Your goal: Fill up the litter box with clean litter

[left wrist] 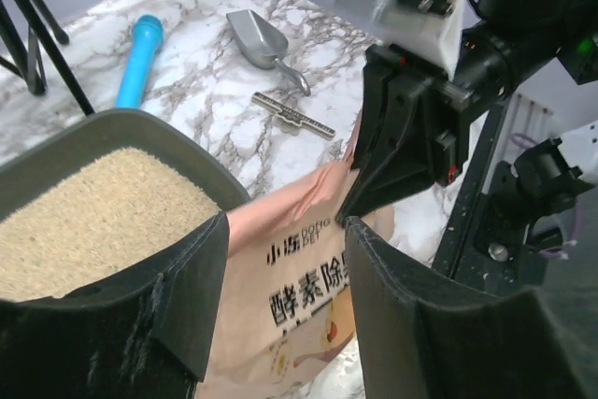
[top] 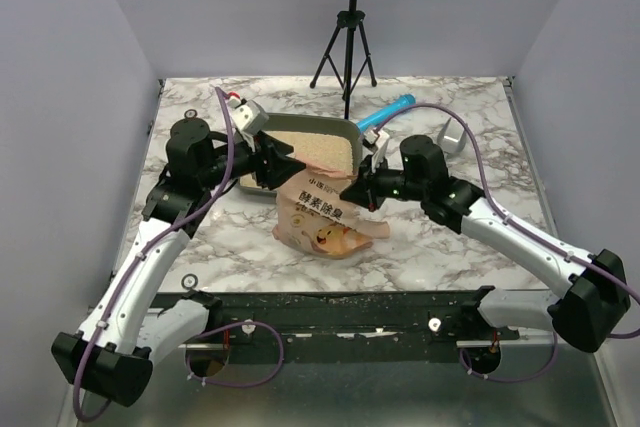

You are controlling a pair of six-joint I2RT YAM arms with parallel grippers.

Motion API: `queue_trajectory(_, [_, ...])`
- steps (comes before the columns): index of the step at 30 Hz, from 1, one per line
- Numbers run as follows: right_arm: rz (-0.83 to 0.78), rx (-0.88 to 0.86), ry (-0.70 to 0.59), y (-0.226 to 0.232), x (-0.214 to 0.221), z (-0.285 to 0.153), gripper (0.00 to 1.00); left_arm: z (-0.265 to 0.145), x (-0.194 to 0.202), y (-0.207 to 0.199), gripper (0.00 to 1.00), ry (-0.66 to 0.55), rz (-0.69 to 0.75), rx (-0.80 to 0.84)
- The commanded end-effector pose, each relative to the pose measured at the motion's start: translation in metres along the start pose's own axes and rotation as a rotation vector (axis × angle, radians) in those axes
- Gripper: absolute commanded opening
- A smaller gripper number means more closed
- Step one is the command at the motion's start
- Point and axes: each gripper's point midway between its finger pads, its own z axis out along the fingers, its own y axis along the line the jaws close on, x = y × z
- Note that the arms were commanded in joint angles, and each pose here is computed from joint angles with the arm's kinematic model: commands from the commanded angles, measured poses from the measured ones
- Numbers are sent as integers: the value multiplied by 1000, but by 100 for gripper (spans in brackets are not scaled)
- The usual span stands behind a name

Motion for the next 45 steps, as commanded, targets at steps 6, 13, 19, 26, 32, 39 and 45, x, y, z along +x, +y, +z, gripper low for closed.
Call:
queue_trajectory(6, [-140,77,82,16,15,-6,1,-12,13,-17,63,293,240,-44])
queue_trajectory(13, [-193,-25,91,46,20,-23,0,-7,4,-34,63,294,342,61])
queue_trajectory(19, [-274,-100,130,63,36,-28,1,-7,-9,-57,64,226,392,178])
queue_trajectory(26, [-289,-100,144,65,37,-23,1,1,14,-73,64,309,356,267])
queue_trajectory(32, [-289,-98,145,66,36,-22,1,9,43,-76,65,418,341,267])
queue_trajectory(39, [-296,-111,126,70,33,-27,1,20,67,-66,65,481,334,258])
queue_trajectory(45, [-296,-103,111,70,32,-31,1,24,95,-53,64,542,312,239])
